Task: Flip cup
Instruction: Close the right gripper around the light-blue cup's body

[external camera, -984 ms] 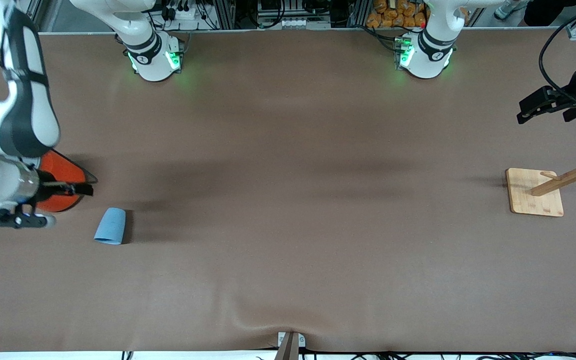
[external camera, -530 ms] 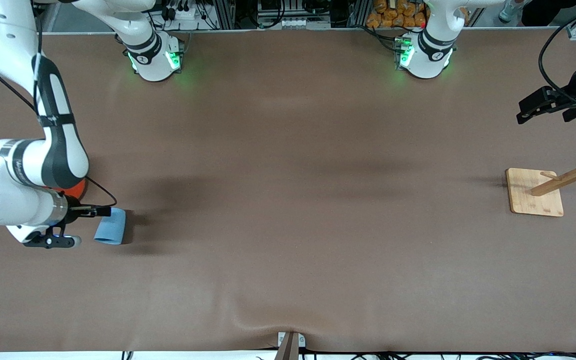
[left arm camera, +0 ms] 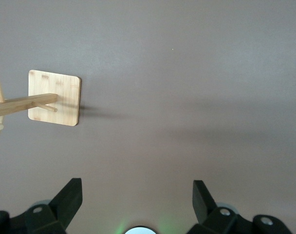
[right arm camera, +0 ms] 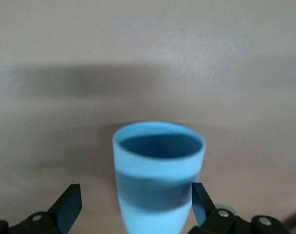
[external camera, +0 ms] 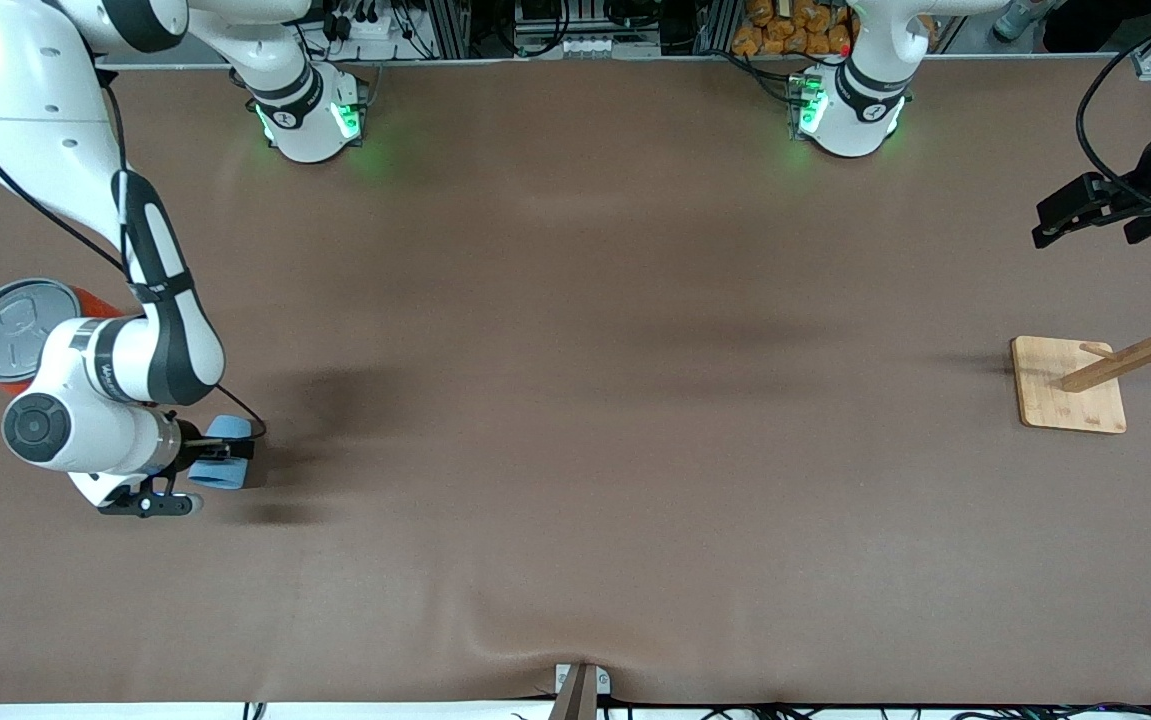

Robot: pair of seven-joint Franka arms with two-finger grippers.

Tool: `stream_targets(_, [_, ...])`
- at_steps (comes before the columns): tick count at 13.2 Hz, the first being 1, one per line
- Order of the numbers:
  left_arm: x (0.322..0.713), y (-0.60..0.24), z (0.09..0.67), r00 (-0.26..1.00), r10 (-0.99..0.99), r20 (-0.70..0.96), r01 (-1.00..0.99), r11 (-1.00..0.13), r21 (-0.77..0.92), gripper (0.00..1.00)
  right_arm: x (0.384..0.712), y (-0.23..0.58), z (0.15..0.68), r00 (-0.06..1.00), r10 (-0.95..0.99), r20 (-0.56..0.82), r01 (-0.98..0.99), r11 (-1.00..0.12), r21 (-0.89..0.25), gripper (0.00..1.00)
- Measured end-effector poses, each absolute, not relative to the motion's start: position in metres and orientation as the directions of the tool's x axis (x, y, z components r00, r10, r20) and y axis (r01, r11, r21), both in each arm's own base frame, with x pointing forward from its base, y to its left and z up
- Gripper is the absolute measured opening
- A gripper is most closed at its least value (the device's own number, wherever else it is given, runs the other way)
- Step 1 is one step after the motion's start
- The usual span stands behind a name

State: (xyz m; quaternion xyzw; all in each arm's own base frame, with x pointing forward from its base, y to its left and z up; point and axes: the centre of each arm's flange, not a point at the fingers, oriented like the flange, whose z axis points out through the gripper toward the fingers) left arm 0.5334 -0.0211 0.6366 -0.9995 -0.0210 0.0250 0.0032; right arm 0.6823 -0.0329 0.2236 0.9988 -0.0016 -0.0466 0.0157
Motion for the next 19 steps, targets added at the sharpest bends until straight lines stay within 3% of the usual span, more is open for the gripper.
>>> stream_targets(14, [0.533, -0.020, 0.636, 0.998, 0.044, -0.050, 0.044, -0.999, -0.007, 1.00, 0.683, -0.058, 0.180, 0.997, 0.074, -0.033, 0.075, -0.997, 0.035, 1.00])
stream_targets(19, [0.534, -0.020, 0.635, 0.998, 0.044, -0.053, 0.044, -0.999, -0.008, 1.00, 0.681, -0.063, 0.180, 0.971, 0.233, -0.043, 0.235, -0.972, 0.028, 1.00])
